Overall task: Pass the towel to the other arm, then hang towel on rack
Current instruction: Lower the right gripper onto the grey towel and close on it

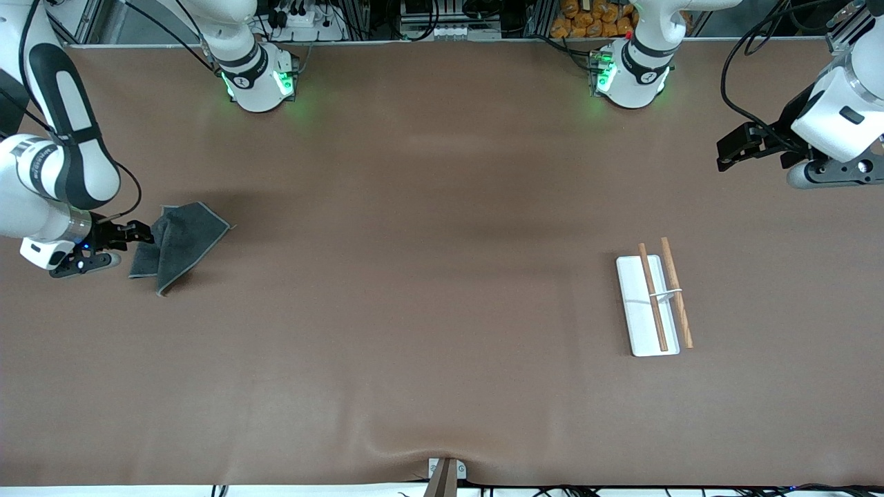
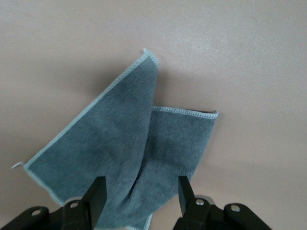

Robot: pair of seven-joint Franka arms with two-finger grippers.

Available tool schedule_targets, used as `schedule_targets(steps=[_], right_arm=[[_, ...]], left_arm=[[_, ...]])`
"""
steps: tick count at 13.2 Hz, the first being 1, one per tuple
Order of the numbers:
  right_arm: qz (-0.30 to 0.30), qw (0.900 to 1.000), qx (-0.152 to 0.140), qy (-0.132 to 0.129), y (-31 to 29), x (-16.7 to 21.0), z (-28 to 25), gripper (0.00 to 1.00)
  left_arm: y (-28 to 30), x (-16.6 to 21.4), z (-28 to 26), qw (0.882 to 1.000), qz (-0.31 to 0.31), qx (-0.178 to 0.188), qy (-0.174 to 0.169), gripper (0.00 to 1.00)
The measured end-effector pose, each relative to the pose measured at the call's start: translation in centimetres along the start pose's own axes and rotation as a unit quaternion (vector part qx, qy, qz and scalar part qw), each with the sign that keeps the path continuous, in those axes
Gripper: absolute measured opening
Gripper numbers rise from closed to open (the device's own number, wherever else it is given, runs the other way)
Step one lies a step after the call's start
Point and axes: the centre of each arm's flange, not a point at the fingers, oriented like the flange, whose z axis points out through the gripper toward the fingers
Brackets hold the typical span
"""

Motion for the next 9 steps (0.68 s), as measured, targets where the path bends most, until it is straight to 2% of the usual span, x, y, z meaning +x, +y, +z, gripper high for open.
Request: schedule_targets(steps=[5, 6, 9], right_arm=[[-0.001, 1.0, -0.001, 0.005, -0.5, -0.5, 2.4, 0.65], [-0.001, 1.0, -0.002, 0.008, -0.6, -0.6, 2.7, 0.56], [0.001, 1.0, -0.01, 0.028, -1.2, -1.1, 3.9, 0.52]], left_arm=[[0.0, 0.3, 0.4, 1.0, 0.0, 0.0, -0.004, 1.0], [0.0, 0.3, 0.5, 1.0, 0.0, 0.0, -0.005, 1.0], [0.0, 0.3, 0.5, 1.0, 0.0, 0.0, -0.005, 1.0]])
